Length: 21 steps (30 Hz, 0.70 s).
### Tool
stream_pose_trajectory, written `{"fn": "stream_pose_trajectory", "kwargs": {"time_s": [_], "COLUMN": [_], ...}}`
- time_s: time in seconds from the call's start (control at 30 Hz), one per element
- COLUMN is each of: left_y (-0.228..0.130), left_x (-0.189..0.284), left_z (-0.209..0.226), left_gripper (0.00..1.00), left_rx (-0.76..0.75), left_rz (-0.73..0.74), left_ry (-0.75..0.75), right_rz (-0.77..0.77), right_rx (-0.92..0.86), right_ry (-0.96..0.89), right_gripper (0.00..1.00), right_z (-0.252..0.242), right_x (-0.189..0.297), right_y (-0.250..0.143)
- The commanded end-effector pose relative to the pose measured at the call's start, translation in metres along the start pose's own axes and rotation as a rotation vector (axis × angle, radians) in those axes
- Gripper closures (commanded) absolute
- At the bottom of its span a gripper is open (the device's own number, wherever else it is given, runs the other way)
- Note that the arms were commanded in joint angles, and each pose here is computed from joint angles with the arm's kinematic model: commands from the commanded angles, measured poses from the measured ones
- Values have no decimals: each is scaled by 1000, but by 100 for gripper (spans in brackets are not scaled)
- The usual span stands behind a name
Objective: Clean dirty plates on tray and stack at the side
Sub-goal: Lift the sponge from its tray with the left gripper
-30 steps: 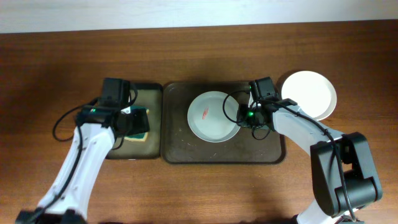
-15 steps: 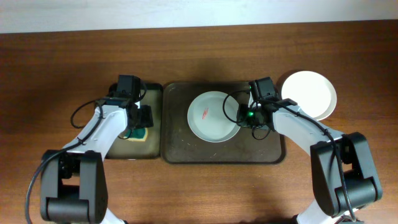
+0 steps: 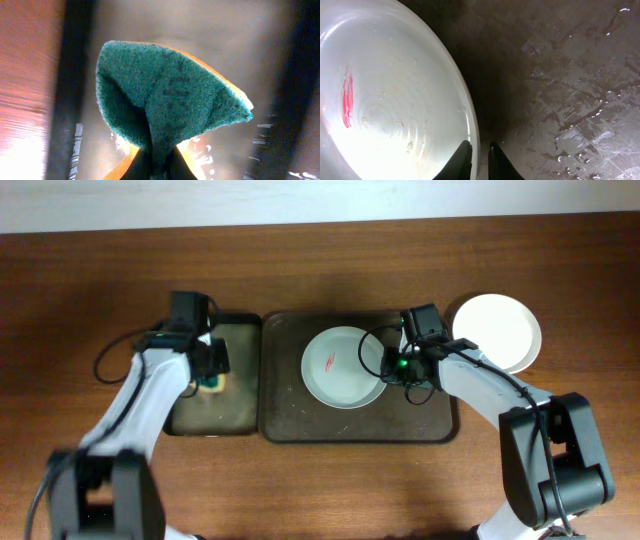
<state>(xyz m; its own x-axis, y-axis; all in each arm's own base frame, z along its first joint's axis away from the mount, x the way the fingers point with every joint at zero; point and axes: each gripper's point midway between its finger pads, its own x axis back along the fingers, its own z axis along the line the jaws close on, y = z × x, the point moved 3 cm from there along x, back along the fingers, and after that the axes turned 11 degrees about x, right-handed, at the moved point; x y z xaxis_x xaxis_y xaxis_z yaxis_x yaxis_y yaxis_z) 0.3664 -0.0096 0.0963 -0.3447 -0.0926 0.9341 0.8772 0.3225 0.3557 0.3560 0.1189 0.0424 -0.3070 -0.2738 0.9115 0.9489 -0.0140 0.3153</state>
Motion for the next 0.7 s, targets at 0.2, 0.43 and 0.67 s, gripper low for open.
{"fn": "stream_pose_trajectory", "kwargs": {"time_s": [0.2, 0.43, 0.67], "left_y": [52, 51, 46], "left_x": [210, 215, 180], "left_z": [11, 14, 12], "left_gripper": [100, 94, 100], "left_rx": [88, 96, 79], "left_rz": [-621, -640, -522], "left_ry": [-227, -216, -166], "right_rz": [13, 5, -85], "right_rx": [1, 3, 56], "right_ry": [7, 15, 84], "right_gripper": [81, 32, 2], "right_z": [1, 3, 23], "right_x": [-3, 0, 39], "right_y": [-4, -2, 20]}}
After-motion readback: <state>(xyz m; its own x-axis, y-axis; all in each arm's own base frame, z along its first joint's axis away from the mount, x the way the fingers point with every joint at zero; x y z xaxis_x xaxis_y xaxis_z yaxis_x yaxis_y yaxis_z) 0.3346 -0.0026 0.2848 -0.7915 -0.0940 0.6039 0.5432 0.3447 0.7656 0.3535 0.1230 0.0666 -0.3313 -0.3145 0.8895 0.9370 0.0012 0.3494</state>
